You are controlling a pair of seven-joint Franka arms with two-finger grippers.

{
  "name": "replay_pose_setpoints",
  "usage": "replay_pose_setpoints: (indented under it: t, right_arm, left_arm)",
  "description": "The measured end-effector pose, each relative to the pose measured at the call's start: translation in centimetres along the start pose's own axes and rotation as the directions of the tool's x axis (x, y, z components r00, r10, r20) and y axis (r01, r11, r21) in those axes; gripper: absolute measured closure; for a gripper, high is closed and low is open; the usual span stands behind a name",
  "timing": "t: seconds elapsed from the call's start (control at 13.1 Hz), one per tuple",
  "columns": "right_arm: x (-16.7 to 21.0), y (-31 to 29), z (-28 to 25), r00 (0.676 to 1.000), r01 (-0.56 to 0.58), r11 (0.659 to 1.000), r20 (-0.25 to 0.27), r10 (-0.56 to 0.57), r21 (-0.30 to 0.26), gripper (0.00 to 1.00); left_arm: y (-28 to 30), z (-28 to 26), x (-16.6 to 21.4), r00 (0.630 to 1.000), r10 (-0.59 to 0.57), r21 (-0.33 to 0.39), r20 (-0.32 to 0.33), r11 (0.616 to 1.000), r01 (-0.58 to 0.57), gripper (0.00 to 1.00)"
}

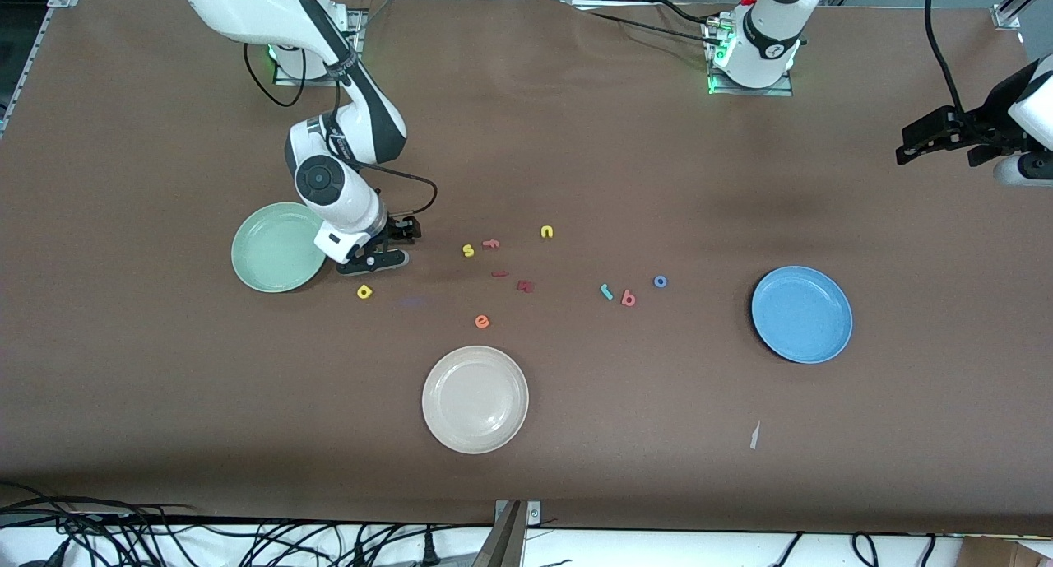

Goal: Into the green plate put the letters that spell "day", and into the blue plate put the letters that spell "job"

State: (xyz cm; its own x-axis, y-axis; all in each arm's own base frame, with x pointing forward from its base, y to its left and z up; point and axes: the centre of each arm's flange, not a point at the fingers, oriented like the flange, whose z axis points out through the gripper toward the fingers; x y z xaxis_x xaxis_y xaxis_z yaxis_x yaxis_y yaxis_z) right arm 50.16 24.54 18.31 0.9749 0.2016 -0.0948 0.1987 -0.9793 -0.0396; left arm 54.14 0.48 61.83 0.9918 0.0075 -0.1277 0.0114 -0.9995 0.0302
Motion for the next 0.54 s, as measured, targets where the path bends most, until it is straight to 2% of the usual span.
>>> replay_pose_setpoints:
  t: [0.08,0.54]
  right_arm:
    - [0.13,-0.04,0.23,1.000,0.010,1.000,0.000,-0.010,0.000,0.31]
    - [0.95,-0.32,-0.23,0.996,0.082,0.997,-0.019,-0.082,0.004,0.43]
  left_arm:
    - [0.00,0.00,0.00,1.000,0.000,0.000,0.000,1.000,0.000,0.00]
    - [0.01,-0.04,0.04,1.000,0.001,0.000,-0.004,1.000,-0.001,0.00]
